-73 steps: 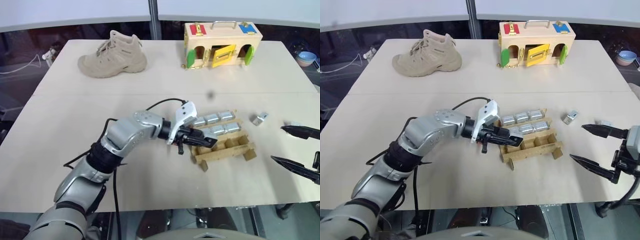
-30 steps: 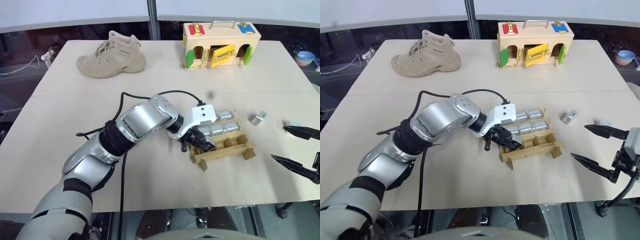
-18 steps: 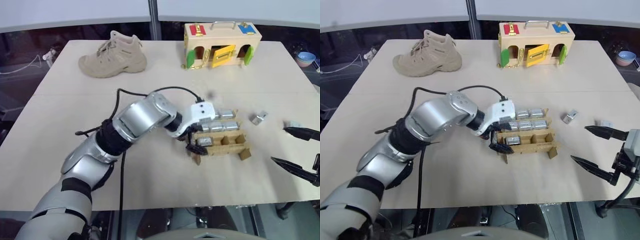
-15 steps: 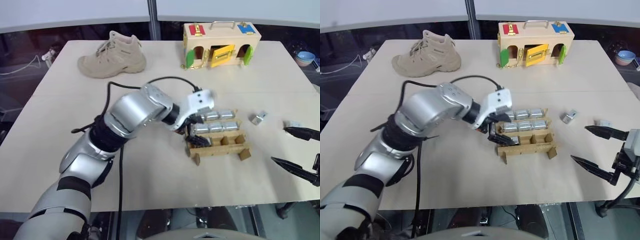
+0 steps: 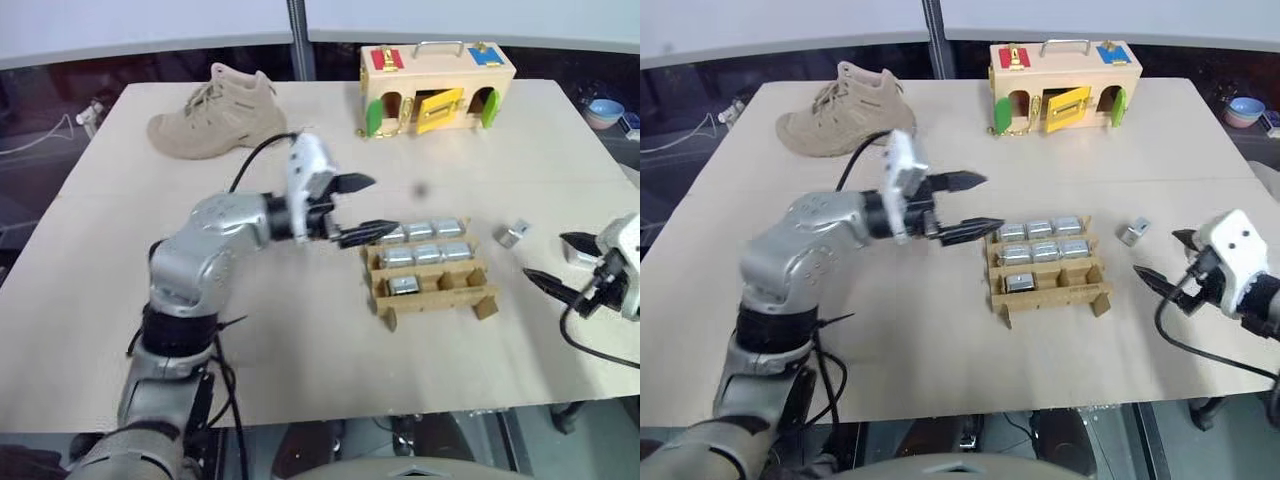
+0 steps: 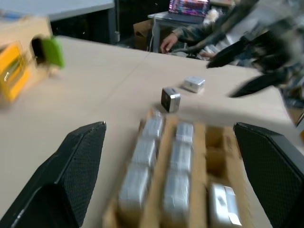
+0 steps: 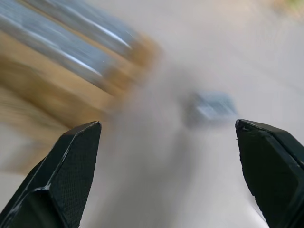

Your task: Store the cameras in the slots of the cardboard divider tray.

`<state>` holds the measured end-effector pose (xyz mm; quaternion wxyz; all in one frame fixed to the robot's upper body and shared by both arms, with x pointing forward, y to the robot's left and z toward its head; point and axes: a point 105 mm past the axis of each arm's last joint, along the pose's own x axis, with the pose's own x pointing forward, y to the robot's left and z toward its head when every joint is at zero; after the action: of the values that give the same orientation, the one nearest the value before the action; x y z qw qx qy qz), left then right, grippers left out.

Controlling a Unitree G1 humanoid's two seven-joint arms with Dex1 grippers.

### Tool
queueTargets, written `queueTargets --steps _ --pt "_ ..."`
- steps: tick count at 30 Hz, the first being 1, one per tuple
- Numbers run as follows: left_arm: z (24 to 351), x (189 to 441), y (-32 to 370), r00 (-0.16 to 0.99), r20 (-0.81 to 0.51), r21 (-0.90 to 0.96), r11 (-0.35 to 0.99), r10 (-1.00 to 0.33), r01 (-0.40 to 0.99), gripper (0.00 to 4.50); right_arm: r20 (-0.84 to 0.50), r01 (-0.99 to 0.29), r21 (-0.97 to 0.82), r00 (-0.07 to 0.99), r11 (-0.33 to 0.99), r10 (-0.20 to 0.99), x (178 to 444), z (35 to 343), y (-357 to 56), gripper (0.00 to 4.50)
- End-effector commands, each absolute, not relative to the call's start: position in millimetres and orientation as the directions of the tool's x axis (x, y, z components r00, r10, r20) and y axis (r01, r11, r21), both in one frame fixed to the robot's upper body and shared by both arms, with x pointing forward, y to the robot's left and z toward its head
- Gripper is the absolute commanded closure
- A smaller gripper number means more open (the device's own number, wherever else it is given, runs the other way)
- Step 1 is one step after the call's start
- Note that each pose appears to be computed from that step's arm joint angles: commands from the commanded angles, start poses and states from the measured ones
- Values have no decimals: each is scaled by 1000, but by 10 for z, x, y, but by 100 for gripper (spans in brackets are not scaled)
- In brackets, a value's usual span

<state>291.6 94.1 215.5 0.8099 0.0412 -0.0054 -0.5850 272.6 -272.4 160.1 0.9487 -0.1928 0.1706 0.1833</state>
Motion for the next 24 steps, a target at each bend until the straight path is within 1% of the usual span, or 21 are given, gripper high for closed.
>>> queueTargets --steps 1,2,4,8,12,19,24 --pt "2283 2629 1130 229 6 101 229 -973 968 5 -399 -147 -266 917 953 30 2913 1557 -3069 0" --pt "2265 2573 1184 221 -2 97 220 -975 971 5 -398 -33 -244 915 969 -69 2967 1536 -3199 0" --pt "2254 2478 1239 191 -11 96 189 -982 977 5 -412 91 -202 895 975 -169 3014 1496 -3320 0" --pt "2243 2345 1279 129 -33 97 126 -991 987 5 -453 225 -132 853 965 -260 3068 1407 -3427 0" --pt "2227 2340 1304 120 -63 121 112 -991 986 5 -496 335 -75 804 939 -326 3078 1344 -3528 0" --pt "2231 2331 1302 106 -77 141 95 -991 985 5 -533 362 -57 777 930 -335 3078 1252 -3521 0" --pt "2246 2316 1304 86 -88 145 72 -992 987 5 -530 365 -42 780 930 -331 3142 1209 -3532 0"
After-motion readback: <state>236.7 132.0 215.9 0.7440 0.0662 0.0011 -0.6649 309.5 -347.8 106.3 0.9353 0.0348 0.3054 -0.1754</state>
